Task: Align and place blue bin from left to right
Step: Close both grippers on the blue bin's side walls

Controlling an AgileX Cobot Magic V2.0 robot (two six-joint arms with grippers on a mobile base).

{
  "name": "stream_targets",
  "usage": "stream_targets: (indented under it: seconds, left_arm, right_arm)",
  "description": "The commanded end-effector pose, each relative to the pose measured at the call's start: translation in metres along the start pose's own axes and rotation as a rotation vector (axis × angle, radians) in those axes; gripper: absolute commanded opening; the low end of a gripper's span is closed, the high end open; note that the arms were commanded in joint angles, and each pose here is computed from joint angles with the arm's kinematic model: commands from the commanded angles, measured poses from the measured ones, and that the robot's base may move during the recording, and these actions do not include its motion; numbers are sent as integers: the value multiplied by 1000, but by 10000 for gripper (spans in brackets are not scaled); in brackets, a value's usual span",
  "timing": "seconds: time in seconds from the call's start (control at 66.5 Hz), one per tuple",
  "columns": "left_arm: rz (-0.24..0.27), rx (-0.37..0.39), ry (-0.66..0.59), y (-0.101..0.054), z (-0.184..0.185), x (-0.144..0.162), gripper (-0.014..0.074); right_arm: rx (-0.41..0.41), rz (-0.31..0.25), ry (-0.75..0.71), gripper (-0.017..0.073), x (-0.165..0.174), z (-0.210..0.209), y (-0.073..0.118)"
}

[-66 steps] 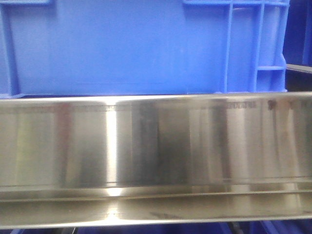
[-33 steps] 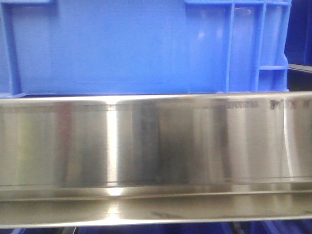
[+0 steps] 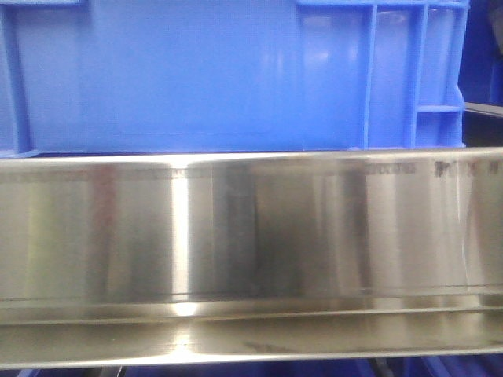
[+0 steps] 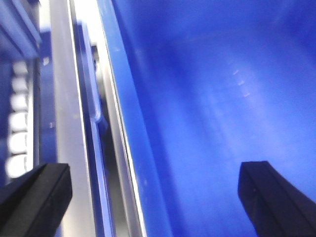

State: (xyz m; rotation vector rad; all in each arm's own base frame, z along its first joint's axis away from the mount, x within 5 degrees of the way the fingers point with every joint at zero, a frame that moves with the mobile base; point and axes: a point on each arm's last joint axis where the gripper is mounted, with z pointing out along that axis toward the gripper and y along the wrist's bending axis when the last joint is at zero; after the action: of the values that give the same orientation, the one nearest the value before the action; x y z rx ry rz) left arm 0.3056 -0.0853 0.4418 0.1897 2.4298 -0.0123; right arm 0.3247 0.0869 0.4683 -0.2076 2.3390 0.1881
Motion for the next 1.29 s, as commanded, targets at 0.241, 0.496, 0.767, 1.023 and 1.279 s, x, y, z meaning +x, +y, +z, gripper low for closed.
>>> stream_targets:
  seconds: [0.241, 0.496, 0.767, 1.023, 1.279]
  left_arm:
    - [-81, 0, 91, 14, 42, -4, 580]
    - [-75, -5, 146, 12, 67, -3, 580]
    - [-82, 11, 157, 10, 71, -3, 552]
    - [-82, 11, 157, 10, 71, -3, 72]
    - [-90, 28, 159, 9, 71, -3, -111]
  right_arm:
    - [-16, 30, 140, 568, 4, 68, 1]
    - [-23, 39, 213, 568, 10, 102, 1]
    - [-23, 40, 223, 399, 11, 107, 1]
    - [-23, 42, 223, -146, 11, 107, 1]
    - [-29, 68, 224, -153, 11, 107, 3]
